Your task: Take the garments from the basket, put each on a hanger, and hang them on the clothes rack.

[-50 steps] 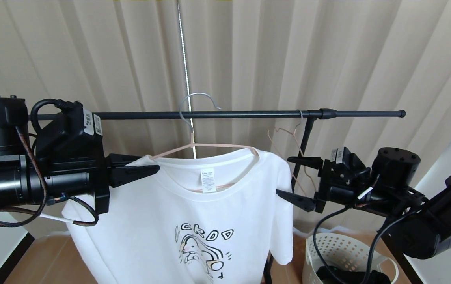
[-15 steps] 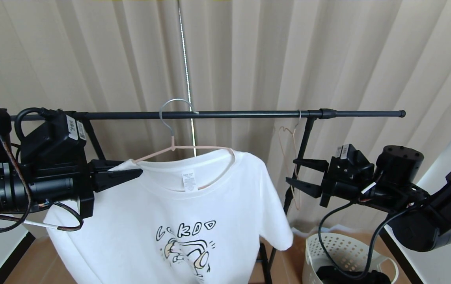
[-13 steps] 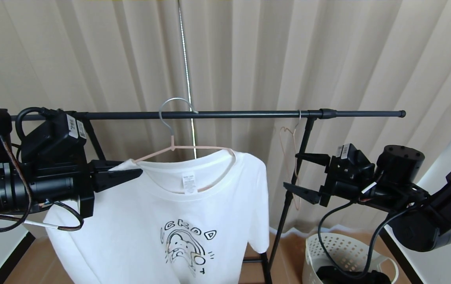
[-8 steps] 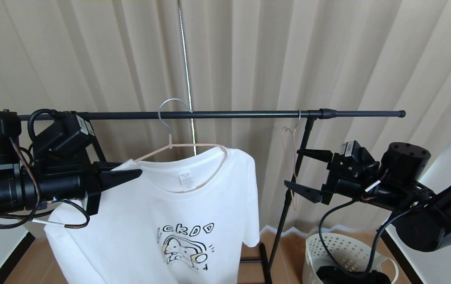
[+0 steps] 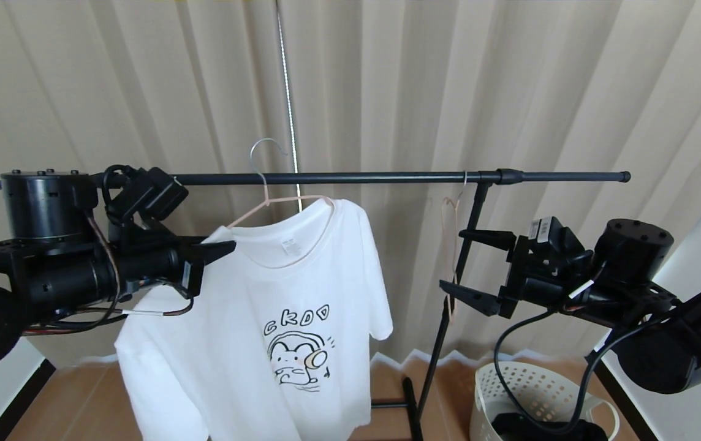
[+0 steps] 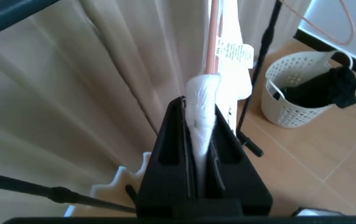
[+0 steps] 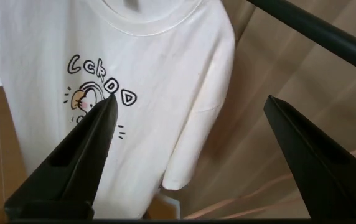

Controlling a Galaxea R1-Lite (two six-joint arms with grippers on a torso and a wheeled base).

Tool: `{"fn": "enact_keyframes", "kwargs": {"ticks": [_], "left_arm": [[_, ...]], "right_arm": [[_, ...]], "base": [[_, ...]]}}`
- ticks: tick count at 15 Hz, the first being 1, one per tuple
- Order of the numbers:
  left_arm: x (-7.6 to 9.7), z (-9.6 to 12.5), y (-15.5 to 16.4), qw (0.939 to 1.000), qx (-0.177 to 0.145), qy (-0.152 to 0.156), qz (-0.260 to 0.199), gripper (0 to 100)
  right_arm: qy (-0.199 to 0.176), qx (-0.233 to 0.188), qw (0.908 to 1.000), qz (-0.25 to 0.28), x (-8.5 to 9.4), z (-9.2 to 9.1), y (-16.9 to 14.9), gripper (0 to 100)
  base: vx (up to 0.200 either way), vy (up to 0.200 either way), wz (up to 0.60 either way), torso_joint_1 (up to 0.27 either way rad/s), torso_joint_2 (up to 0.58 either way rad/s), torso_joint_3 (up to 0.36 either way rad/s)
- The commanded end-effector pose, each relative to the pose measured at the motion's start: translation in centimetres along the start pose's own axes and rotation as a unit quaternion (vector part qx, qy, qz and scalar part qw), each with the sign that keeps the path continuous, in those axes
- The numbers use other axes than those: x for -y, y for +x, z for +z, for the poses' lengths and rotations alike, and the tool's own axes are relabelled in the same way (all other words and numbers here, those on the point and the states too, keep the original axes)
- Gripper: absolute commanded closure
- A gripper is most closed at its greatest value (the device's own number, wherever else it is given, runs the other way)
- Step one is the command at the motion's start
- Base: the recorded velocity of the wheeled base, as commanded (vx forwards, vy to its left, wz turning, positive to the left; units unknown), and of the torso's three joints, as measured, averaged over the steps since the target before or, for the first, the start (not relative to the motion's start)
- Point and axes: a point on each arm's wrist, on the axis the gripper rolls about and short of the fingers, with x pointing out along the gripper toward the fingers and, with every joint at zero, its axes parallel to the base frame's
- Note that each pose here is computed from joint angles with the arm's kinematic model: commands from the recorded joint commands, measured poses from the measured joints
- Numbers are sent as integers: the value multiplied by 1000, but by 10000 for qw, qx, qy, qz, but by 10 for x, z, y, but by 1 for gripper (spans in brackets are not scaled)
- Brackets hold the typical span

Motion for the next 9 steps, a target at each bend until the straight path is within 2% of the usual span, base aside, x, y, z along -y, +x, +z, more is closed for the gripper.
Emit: {"fn": "enact_keyframes", "kwargs": {"ticks": [1,3,9], "left_arm": [[2,-15,26,9995,-234,-219,29,100],[7,-16,44,9988,-254,-402,129,100],[8,-16,74,9986,-273,-450,56,100]], "right_arm": [[-2,2,10000,5,0,0,0,0],[-2,2,10000,5,0,0,0,0],[15,-13,10000,9,0,-2,1,0]], "base": [[0,0,0,0,0,0],[0,0,0,0,0,0],[0,0,0,0,0,0]]}}
